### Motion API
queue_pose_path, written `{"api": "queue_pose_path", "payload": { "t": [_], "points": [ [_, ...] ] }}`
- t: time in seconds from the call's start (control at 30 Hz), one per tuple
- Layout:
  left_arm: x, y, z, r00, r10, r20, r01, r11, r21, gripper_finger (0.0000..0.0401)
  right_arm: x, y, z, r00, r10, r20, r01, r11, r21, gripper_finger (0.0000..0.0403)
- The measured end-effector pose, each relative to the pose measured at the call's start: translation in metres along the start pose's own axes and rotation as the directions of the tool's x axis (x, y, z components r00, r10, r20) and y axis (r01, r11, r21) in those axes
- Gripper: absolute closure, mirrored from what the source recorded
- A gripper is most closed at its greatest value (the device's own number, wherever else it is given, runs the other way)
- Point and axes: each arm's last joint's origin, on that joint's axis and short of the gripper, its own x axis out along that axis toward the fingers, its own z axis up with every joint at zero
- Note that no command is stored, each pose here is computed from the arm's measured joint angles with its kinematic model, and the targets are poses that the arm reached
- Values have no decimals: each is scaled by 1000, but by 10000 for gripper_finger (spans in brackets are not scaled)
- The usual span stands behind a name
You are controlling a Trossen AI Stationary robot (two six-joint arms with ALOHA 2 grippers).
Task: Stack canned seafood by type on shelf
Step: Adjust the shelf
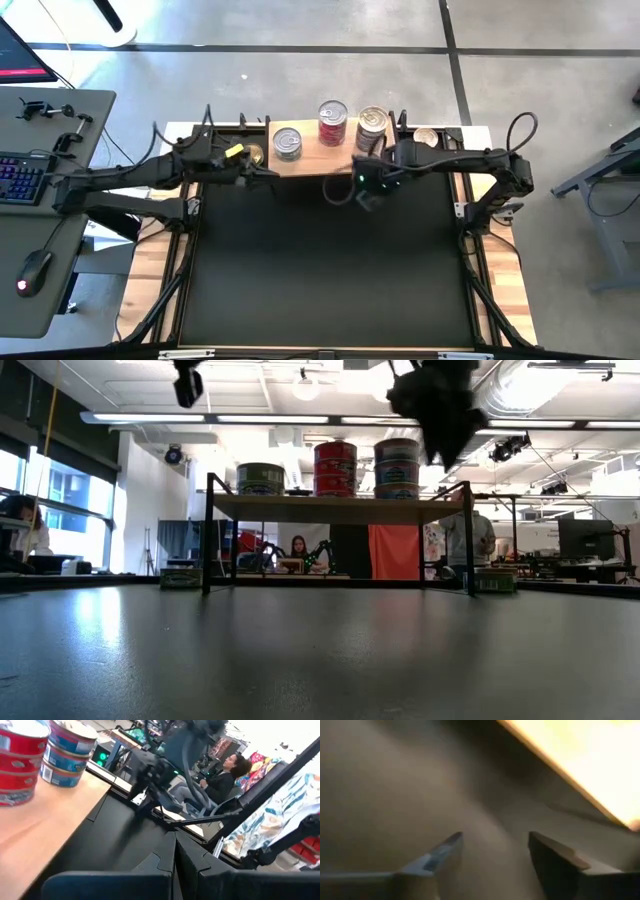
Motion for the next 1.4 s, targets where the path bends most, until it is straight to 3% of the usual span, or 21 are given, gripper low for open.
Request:
{"api": "queue_pose_path", "payload": {
  "t": [0.07, 0.13, 0.23, 0.3, 0.4, 0.5, 0.6, 0.73, 0.83, 0.97, 1.07, 1.4],
  "points": [
    [7, 2, -1, 1000, 1, -1, -1, 999, -36, 401, -4, -2, -12, 998, -55, -40, 53, 997, -51, 242],
    [13, 3, -1, 1000, -1, 4, 2, 998, -67, 401, -4, -7, -27, 997, -45, -63, 40, 996, -74, 304],
    [20, 4, -2, 1000, 2, -1, -2, 995, -103, 401, 10, -24, -56, 992, -21, -128, 17, 1000, -25, 385],
    [22, 5, -2, 1000, 7, 3, -6, 993, -115, 401, 23, -42, -76, 988, -58, -146, 72, 993, 92, 385],
    [22, 4, 1, 999, 12, 38, -7, 993, -117, 401, 30, -70, -94, 990, -113, -82, 133, 945, 299, 388],
    [22, 3, 4, 997, 3, 76, 5, 994, -105, 401, 27, -88, -99, 985, -143, 94, 78, 864, 497, 400],
    [21, 2, 9, 992, -10, 126, 21, 996, -89, 401, 19, -101, -96, 950, -199, 240, 11, 791, 612, 400],
    [21, 0, 13, 985, -30, 172, 42, 997, -66, 401, 17, -109, -87, 909, -272, 315, -17, 732, 681, 402],
    [20, -2, 16, 978, -48, 202, 62, 996, -63, 401, 21, -106, -72, 892, -251, 377, -73, 741, 667, 402],
    [18, -5, 21, 963, -81, 256, 97, 994, -49, 401, 34, -103, -59, 900, -263, 348, -40, 745, 666, 403],
    [17, -7, 23, 957, -93, 275, 110, 993, -46, 401, 41, -100, -56, 909, -265, 321, -22, 740, 672, 403],
    [5, -11, 27, 947, -111, 300, 126, 992, -30, 401, 41, -84, -55, 901, -211, 379, -106, 740, 664, 403]
  ]
}}
